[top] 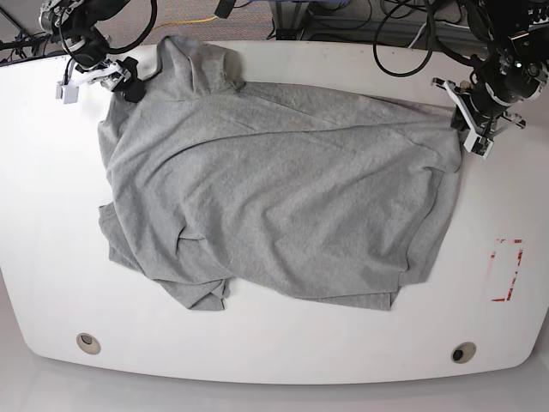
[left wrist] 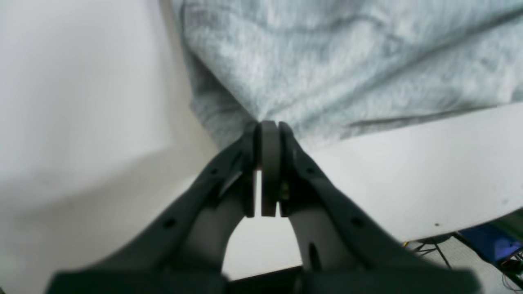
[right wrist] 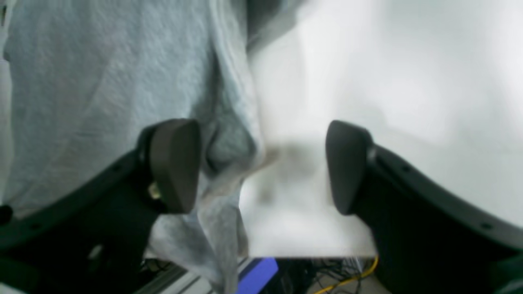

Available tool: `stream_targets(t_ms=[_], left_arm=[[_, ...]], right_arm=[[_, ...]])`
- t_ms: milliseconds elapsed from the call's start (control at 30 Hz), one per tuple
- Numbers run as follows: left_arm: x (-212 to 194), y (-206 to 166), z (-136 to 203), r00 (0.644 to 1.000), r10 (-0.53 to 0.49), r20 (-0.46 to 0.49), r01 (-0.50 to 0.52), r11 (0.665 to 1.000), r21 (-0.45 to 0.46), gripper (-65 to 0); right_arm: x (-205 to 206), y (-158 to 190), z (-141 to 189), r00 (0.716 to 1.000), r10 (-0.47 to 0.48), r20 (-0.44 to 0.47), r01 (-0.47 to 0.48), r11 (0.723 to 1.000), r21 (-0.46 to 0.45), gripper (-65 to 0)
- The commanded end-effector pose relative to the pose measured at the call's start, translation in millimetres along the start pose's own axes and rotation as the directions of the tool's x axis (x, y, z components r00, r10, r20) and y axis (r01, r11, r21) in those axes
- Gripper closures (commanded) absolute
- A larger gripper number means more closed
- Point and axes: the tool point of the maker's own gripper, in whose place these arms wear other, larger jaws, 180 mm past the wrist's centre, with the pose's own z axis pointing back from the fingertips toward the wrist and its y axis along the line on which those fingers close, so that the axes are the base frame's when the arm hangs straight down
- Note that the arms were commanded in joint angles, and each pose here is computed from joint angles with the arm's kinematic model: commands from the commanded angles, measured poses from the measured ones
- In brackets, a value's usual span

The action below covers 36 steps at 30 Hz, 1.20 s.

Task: Fold the T-shirt properly
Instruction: 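Hold the shoulder with the right gripper and shift the left gripper along the edge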

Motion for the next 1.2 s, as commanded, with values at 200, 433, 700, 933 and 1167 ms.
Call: stream_targets(t_ms=[200, 433, 700, 933, 1167], left_arm=[[8.9, -1.7, 1.8, 0.999, -0.025, 0.026, 0.026, 1.0, -0.005, 0.0], [7.0, -1.4, 2.3, 0.999, -0.025, 0.021, 0.026, 1.0, -0.004, 0.0], [2.3, -3.6, 2.4, 1.0, -0.025, 0.01, 0.025, 1.0, -0.01, 0.0], [4.0, -11.5, -0.7, 0.998, -0.061, 0.002, 0.061, 0.997, -0.037, -22.6], [18.1, -14.0, 2.9, 0.996, -0.062, 0.059, 0.067, 0.994, -0.081, -30.6]], right_arm=[[25.0, 1.4, -1.7, 0.997, 0.013, 0.077, -0.015, 1.0, 0.021, -20.3], [32.7, -3.4, 2.3, 0.996, 0.034, 0.083, -0.034, 0.999, 0.006, -12.7], [38.4, -7.6, 5.9, 0.995, 0.054, 0.082, -0.054, 0.999, -0.008, 0.0], [27.5, 3.9, -3.8, 0.995, 0.102, 0.016, -0.103, 0.994, 0.026, 0.0], [24.1, 8.2, -7.2, 0.993, 0.115, -0.002, -0.114, 0.993, 0.039, 0.0]])
